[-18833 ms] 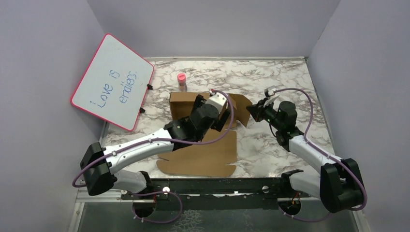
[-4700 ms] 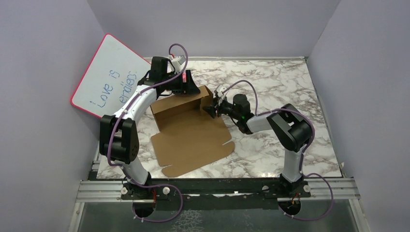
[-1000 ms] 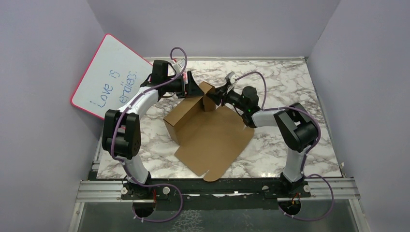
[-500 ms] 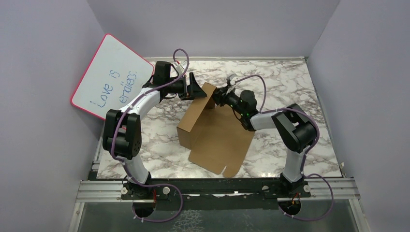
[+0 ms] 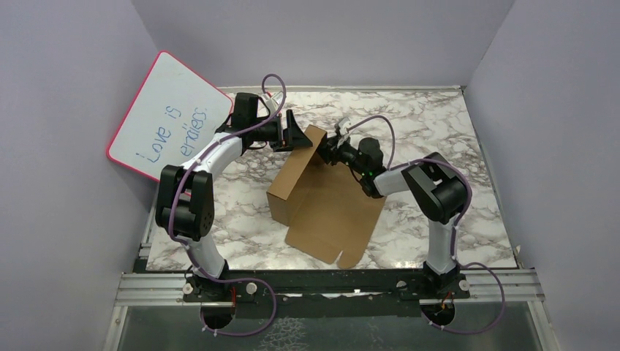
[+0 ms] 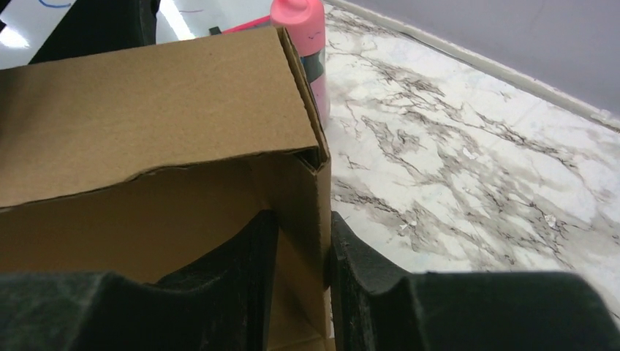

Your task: Fold the paper box

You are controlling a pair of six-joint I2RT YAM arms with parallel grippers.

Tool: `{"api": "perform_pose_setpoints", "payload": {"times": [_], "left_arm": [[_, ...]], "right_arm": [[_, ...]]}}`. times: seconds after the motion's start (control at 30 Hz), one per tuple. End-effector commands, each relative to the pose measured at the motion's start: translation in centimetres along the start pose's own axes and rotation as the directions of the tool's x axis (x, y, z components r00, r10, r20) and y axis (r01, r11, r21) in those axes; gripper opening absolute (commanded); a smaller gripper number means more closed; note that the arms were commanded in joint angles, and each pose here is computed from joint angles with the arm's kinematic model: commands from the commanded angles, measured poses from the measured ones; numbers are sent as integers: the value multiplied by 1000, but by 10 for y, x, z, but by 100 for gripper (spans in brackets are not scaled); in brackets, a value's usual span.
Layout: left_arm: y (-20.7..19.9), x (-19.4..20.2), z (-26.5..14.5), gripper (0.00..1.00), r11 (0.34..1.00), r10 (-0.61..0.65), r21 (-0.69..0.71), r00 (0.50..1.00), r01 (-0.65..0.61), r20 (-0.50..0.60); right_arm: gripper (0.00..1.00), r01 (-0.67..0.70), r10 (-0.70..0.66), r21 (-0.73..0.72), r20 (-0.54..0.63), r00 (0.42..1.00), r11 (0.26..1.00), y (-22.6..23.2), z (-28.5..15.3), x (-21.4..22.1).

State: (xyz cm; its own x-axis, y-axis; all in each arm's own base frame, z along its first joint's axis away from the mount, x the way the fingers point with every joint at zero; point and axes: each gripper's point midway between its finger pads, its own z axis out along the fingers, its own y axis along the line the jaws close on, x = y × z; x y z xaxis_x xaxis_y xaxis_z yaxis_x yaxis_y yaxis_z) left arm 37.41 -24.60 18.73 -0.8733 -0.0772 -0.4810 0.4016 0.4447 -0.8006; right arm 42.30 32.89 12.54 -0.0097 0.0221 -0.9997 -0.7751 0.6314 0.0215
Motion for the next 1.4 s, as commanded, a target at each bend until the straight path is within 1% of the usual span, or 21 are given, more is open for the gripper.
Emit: {"api": "perform_pose_setpoints", "payload": {"times": [0.0,0.1,0.2,0.53,0.7,0.83,0.93,1.07,1.23,1.37], "left_arm": [[0,4,4,87,1000,3,18,1000,-2,-19],[0,5,4,87,1000,-2,26,1000,3,-25],[0,5,5,87,1000,-7,28,1000,8,-26],[-11,7,5,87,998,-5,67,1000,6,-30],[-15,9,7,87,997,-8,81,999,10,-34],[-21,15,14,87,995,-3,98,999,8,-51],[-20,17,16,87,995,-11,95,998,16,-55],[-17,12,13,87,998,4,65,1000,-2,-31],[8,-6,-2,87,997,14,-77,999,-11,38],[17,-18,-14,88,984,54,-176,995,-39,80]], "right_arm": [[34,1,-3,-51,-38,999,999,8,7,19],[32,2,-3,-28,-39,999,1000,4,11,23],[29,-14,15,43,-27,1000,999,-9,12,23],[19,-71,72,195,3,997,978,-31,7,17],[16,-83,82,245,13,997,966,-37,3,13],[15,-136,135,273,21,991,952,-38,1,11],[18,-151,149,233,26,989,961,-27,4,9],[29,-146,142,184,35,989,972,-16,1,3],[37,-118,115,220,25,993,968,-20,-11,0],[45,-97,96,232,19,995,968,-19,-26,-2]]}}
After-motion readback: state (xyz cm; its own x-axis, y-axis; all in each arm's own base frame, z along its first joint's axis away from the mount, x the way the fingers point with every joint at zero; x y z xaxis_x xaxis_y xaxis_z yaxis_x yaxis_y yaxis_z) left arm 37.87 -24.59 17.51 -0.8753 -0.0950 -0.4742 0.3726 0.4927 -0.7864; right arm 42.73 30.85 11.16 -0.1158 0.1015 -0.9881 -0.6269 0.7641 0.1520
